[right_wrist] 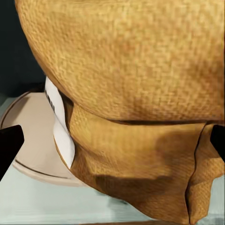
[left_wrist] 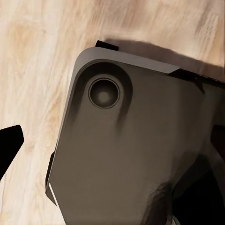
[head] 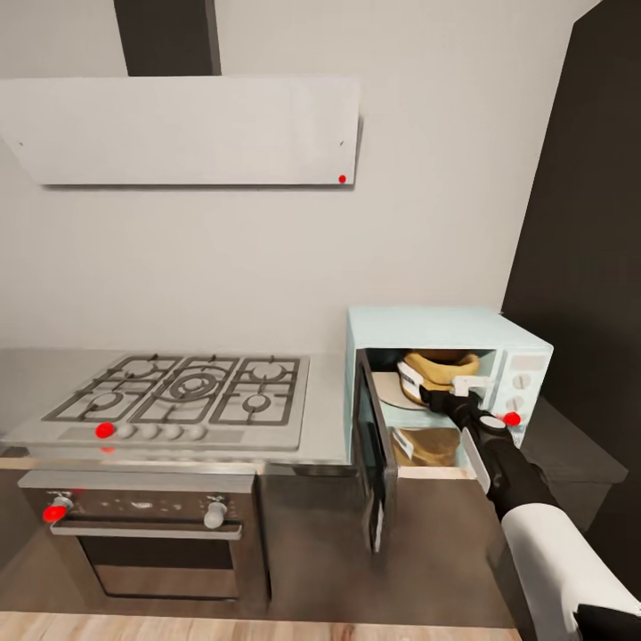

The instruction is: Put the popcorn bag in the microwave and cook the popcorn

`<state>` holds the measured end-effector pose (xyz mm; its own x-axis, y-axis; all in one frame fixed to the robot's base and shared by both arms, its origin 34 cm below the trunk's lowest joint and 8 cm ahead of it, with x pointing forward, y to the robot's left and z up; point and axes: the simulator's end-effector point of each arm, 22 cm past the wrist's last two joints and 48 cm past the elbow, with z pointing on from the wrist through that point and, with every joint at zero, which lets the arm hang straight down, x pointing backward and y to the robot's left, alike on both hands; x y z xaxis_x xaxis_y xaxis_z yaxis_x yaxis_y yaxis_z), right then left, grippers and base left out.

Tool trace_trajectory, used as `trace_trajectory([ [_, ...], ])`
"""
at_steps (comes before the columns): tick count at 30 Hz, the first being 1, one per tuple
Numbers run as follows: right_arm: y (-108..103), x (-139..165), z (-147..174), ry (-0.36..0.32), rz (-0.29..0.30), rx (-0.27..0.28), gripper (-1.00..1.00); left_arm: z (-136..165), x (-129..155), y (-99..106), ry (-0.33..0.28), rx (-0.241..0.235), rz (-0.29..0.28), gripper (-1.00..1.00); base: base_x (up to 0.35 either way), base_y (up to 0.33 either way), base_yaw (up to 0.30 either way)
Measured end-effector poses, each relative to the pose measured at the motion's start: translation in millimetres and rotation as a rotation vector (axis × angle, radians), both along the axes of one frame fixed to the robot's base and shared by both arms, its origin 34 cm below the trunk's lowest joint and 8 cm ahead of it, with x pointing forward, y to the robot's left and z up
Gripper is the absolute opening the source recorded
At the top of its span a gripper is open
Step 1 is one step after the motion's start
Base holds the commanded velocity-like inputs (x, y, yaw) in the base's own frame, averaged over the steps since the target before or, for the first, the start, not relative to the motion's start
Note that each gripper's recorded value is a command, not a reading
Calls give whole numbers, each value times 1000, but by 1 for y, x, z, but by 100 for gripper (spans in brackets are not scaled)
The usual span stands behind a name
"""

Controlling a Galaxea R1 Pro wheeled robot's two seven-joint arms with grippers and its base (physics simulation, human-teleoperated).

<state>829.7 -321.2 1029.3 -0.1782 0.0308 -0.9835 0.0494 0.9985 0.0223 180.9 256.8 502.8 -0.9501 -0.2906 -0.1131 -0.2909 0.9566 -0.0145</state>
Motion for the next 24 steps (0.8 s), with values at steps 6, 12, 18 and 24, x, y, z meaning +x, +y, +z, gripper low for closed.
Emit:
trace_trajectory([
  [6,2,0,-2,0,2,-4,100,0,0,0,1,0,0,100,62,0,0],
  [12,3,1,-2,-1,4,0,100,0,0,0,0,0,-1,100,1,0,0],
  [18,3,0,-1,-2,4,0,100,0,0,0,1,0,-1,100,129,0,0],
  [24,5,1,-1,-1,7,1,100,0,0,0,1,0,-1,100,137,0,0],
])
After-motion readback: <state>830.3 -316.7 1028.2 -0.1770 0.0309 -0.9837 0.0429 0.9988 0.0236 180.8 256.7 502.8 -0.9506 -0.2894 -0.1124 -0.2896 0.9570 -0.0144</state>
